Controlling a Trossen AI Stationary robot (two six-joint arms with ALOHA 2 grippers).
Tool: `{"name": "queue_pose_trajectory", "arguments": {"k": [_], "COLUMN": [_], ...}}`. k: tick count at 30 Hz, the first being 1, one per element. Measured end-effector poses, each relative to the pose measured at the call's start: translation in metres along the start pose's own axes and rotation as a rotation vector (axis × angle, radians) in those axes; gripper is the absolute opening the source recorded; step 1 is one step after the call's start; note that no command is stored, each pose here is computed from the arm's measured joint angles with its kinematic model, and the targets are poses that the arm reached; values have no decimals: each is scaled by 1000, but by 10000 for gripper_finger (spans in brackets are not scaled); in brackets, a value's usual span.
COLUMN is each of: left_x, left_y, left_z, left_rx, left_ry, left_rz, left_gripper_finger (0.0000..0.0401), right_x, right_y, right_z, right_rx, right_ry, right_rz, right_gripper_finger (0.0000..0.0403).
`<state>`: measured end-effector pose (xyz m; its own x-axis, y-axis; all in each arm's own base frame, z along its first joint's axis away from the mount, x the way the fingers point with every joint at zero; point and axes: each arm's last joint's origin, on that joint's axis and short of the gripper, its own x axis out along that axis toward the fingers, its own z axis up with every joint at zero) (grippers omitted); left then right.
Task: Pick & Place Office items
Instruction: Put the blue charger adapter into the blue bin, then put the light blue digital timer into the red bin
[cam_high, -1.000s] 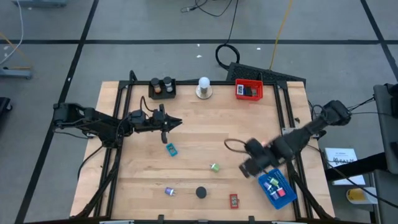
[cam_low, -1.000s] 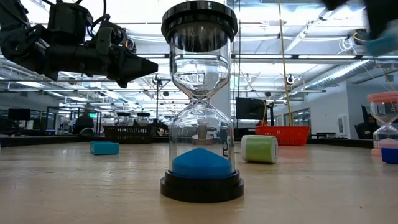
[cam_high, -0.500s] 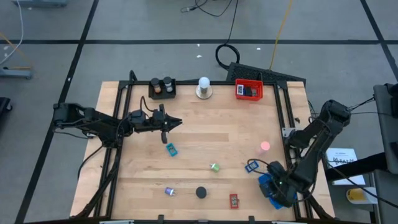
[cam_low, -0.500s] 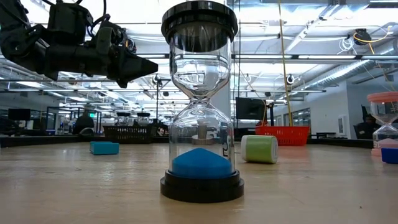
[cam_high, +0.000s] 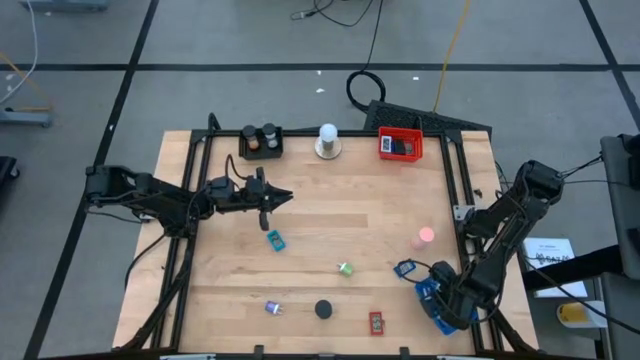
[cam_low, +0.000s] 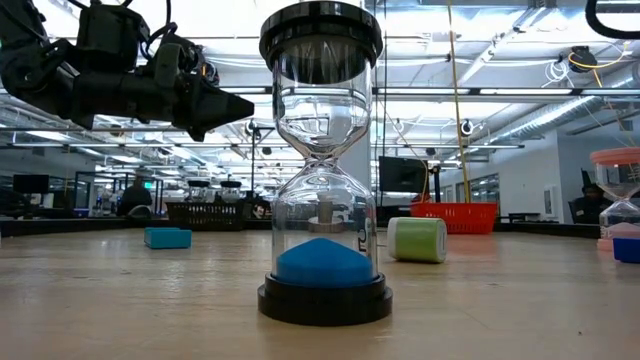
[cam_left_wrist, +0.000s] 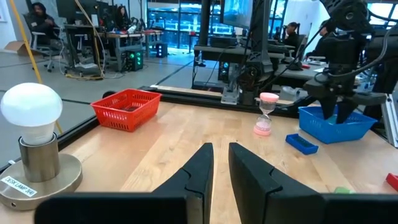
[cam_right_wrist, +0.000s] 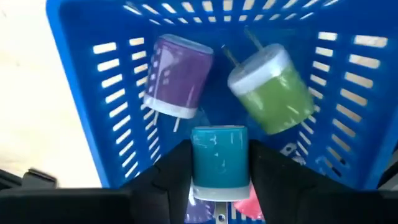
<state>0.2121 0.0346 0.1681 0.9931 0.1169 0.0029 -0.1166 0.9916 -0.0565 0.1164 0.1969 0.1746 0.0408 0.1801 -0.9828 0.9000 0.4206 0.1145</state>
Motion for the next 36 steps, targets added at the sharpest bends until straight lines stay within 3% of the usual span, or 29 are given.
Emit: {"name": "queue_pose_trajectory", "arguments": {"k": [7, 11, 15, 25, 31, 36], "left_x": [0, 0, 0, 0, 0, 0], "left_y": [0, 0, 0, 0, 0, 0], "left_z": [0, 0, 0, 0, 0, 0], "left_rx": [0, 0, 0, 0, 0, 0], "left_ry": [0, -1, 0, 0, 0, 0], "left_rz": [0, 0, 0, 0, 1, 0], "left_gripper_finger": [58, 58, 58, 58, 58, 58], "right_x": [0, -5, -17, -48, -65, -80], "right_y": [3, 5, 6, 7, 15, 27], "right_z": [-2, 0, 6, 38, 58, 77], "right_rx": [-11, -42, -102, -381, -587, -805], "right_ry": [21, 39, 57, 9, -134, -338], "right_rz": [27, 59, 112, 224, 373, 491], "right_gripper_finger": [202, 207, 172, 12, 16, 7]}}
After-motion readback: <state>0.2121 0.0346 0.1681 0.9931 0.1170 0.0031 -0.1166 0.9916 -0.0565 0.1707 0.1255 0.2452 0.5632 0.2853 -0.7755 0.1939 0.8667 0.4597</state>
